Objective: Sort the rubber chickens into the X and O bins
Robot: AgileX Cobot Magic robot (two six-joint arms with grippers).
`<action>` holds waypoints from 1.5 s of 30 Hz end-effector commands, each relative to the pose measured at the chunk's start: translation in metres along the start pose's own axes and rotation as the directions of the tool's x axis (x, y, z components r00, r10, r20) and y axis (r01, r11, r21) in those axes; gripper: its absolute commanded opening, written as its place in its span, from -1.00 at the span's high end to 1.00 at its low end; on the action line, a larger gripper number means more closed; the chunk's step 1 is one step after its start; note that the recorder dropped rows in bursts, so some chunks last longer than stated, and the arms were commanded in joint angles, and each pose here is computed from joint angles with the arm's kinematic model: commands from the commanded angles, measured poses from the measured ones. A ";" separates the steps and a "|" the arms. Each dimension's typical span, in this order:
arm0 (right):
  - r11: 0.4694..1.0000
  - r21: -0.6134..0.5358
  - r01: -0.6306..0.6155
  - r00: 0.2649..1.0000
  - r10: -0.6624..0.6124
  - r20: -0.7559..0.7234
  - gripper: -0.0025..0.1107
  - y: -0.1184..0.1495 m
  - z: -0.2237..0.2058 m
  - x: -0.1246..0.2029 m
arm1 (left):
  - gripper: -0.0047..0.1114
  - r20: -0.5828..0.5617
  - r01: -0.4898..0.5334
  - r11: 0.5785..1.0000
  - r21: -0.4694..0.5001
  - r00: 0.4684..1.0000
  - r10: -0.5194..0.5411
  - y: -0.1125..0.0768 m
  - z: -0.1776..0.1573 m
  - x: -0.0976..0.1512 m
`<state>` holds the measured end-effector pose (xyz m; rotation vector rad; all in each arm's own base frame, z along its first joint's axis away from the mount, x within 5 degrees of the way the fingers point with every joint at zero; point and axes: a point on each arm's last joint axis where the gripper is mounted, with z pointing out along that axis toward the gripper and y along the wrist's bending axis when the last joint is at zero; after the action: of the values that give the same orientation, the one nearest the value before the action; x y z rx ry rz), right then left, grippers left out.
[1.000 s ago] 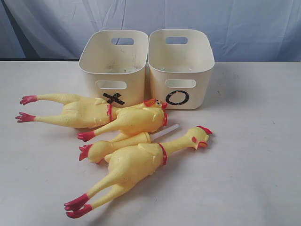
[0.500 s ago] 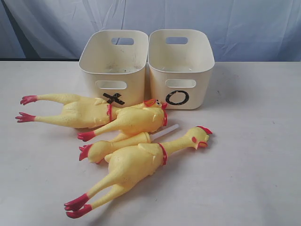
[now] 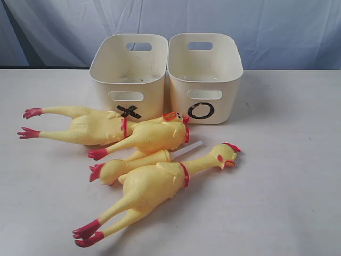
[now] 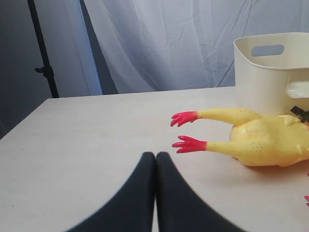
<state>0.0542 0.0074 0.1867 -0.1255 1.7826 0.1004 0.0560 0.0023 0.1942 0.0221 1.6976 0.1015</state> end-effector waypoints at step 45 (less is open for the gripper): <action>1.000 0.007 0.003 1.000 -0.003 0.012 0.96 0.000 0.000 0.000 | 0.92 0.278 0.459 0.869 0.184 0.823 -0.494 0.004 -0.034 -0.111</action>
<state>0.0542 0.0074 0.1867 -0.1238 1.7827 0.1017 0.0330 -0.0005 0.3031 -0.3578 1.2306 -0.4127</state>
